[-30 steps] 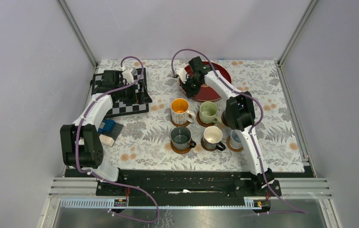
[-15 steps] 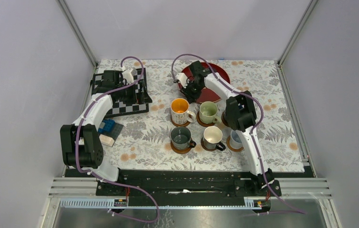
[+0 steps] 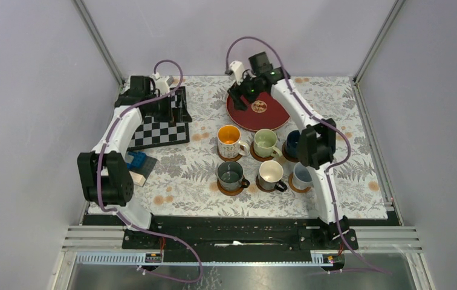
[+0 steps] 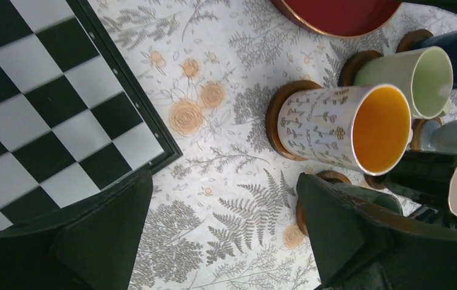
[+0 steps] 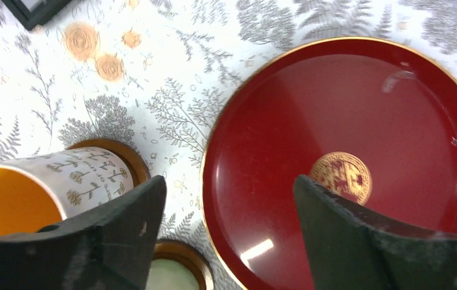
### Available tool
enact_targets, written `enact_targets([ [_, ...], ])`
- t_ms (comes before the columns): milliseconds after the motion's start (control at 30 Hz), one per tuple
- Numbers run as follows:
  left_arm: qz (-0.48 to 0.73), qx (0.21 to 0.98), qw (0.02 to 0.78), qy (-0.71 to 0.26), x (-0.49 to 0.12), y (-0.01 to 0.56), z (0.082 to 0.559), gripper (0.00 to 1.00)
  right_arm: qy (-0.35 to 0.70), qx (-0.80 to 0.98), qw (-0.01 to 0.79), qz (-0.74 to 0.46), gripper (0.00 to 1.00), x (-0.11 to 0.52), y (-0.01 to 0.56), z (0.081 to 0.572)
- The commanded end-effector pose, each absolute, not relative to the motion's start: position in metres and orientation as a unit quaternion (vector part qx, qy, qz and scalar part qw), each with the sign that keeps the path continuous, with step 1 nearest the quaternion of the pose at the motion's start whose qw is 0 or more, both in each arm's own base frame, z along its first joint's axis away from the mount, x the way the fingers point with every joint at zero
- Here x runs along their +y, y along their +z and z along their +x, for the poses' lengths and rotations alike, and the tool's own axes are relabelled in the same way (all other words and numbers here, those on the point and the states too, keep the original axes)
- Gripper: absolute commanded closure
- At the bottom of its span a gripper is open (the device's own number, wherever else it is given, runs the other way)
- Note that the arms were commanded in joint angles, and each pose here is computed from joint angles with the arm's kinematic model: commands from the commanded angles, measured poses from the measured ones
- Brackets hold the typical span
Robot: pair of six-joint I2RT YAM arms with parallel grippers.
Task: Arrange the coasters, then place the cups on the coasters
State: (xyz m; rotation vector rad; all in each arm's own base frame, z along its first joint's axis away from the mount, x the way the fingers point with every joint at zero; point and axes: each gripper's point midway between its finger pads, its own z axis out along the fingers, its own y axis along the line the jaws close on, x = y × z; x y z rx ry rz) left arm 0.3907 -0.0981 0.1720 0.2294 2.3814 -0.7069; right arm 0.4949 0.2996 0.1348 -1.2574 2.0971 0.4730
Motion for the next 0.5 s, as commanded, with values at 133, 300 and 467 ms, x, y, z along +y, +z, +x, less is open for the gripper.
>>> enact_targets([
  [133,0.122,0.911,0.336,-0.207,-0.078,0.203,0.425,0.01,0.233,0.81,0.417,-0.34,0.0,0.201,0.279,0.503],
  [300,0.125,0.906,0.368,-0.166,-0.065,0.221,0.446,0.01,0.231,0.838,0.419,-0.264,0.0,0.11,0.29,0.488],
  [467,0.124,0.909,0.362,-0.165,-0.064,0.206,0.451,0.01,0.202,0.859,0.428,-0.194,0.0,0.028,0.266,0.461],
])
